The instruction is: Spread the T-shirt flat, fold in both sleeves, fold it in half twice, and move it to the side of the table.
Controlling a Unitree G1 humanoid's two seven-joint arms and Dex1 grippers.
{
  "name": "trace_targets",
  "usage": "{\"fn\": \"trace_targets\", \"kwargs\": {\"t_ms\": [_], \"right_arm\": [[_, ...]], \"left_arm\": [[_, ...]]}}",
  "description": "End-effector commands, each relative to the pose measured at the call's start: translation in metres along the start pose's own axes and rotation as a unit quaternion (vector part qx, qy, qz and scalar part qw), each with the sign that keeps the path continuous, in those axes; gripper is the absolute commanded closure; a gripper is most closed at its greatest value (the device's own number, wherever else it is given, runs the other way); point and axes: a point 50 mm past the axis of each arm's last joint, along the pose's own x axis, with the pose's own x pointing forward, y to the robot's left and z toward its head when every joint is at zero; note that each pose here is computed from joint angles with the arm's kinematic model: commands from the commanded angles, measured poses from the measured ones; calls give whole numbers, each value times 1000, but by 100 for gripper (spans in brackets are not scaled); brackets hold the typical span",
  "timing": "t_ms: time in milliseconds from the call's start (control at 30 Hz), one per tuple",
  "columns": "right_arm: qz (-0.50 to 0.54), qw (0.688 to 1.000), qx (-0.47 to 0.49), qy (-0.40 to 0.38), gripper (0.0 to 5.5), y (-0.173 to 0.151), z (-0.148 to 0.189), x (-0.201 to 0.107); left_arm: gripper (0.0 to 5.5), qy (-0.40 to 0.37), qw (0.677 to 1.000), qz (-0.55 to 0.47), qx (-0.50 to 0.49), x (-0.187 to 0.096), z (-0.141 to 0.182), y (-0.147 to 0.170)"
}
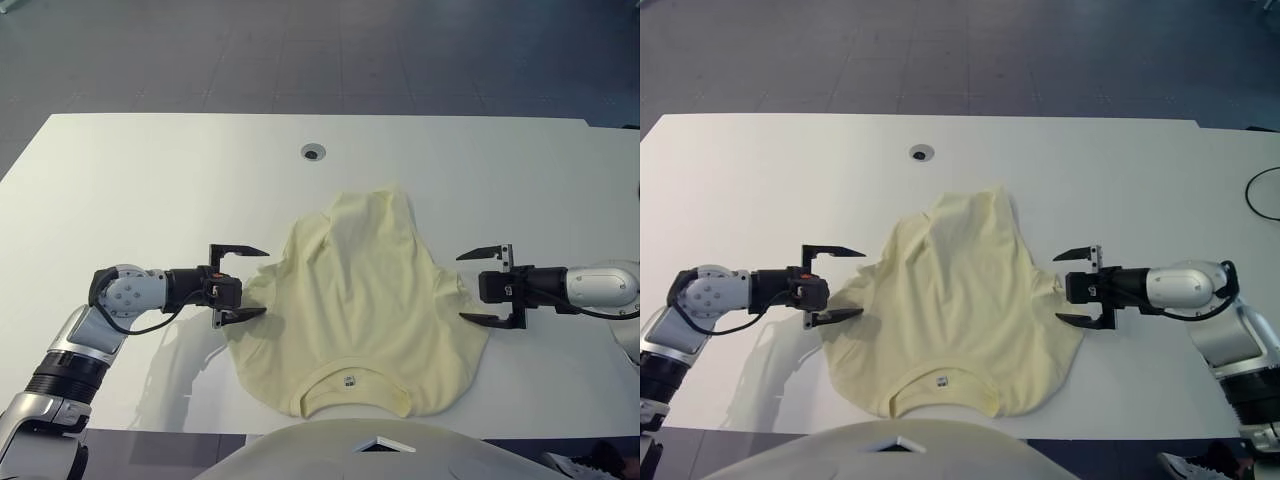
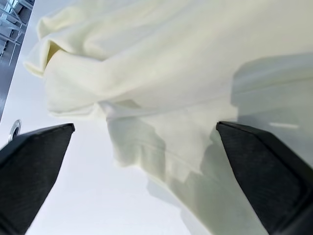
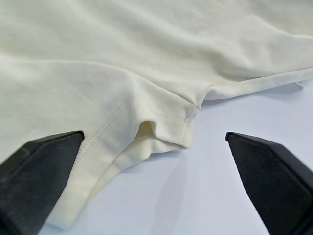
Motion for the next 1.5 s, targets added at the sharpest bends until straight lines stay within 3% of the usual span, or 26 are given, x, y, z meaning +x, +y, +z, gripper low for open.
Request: {"fn": "trace_targets", "kwargs": {"t_ms": [33, 333, 567, 867, 1067, 1167, 1300, 1500], "right_arm": [[31, 998, -21, 51, 10, 10, -10, 3], [57, 994, -32, 84, 10, 24, -12, -20], [44, 997, -12, 64, 10, 25, -7, -20], [-56, 996, 58, -39, 10, -7, 18, -39], [-81, 986, 109, -98, 10, -21, 32, -59], [-96, 976, 150, -123, 10, -29, 32, -55], [-118, 948, 246, -162, 10, -43, 28, -30], [-140, 894, 382, -191, 10, -71, 22, 8]], "left_arm": [[11, 31, 999, -10, 3, -10, -7, -5], [11, 48, 999, -16, -18, -27, -8, -25], [11, 34, 998, -35, -28, -30, 5, -33], [11, -31, 998, 47, -11, -33, 32, 13], [11, -24, 994, 106, 9, -49, 34, 47], [11, -61, 988, 135, -54, -41, 32, 58], [11, -78, 969, 138, -189, -9, 19, 63], [11, -80, 919, 134, -361, 26, -5, 85]]}}
